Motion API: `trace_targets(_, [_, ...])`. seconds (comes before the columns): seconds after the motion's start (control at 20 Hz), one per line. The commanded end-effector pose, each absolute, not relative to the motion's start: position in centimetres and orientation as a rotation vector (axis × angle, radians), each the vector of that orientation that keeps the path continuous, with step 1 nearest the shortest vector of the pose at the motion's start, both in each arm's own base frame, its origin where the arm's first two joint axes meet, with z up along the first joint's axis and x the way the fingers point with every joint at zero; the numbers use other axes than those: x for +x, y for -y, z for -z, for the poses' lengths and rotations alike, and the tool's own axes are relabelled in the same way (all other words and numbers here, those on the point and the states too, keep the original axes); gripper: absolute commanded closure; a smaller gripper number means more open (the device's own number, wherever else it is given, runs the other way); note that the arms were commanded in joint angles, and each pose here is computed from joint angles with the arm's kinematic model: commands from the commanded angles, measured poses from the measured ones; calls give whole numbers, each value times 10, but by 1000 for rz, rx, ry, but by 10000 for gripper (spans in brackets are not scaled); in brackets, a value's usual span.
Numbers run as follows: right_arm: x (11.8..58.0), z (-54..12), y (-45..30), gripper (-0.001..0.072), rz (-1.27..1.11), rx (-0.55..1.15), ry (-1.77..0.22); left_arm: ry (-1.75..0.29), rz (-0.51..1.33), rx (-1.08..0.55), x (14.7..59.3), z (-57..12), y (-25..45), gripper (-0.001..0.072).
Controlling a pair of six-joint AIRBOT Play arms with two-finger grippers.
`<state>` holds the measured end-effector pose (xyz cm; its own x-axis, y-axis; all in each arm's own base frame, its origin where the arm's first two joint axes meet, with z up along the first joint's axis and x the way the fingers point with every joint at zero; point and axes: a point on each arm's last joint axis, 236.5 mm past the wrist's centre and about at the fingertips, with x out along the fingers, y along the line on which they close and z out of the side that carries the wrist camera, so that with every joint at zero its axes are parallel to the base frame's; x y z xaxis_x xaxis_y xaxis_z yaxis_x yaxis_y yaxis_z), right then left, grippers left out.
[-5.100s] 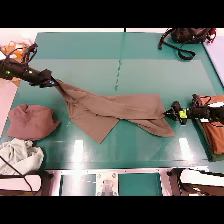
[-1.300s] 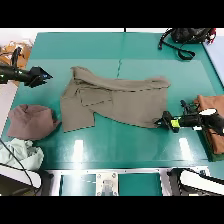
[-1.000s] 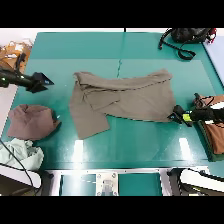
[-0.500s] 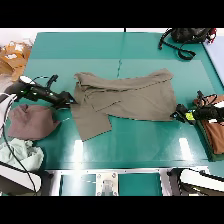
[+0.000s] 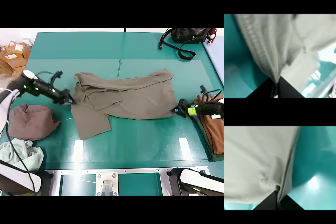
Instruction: Fold the shirts.
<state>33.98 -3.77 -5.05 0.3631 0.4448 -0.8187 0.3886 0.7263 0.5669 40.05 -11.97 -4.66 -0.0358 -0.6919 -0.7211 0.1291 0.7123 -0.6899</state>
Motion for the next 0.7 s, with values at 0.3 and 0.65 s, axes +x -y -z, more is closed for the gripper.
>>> trace_targets(0.3, [367, -357, 5, 697, -275, 548, -345, -450, 817, -151, 395, -392, 146, 678])
trace_targets(0.65, [213, -570, -38, 696, -193, 324, 293, 181, 572, 26, 202, -570, 127, 677])
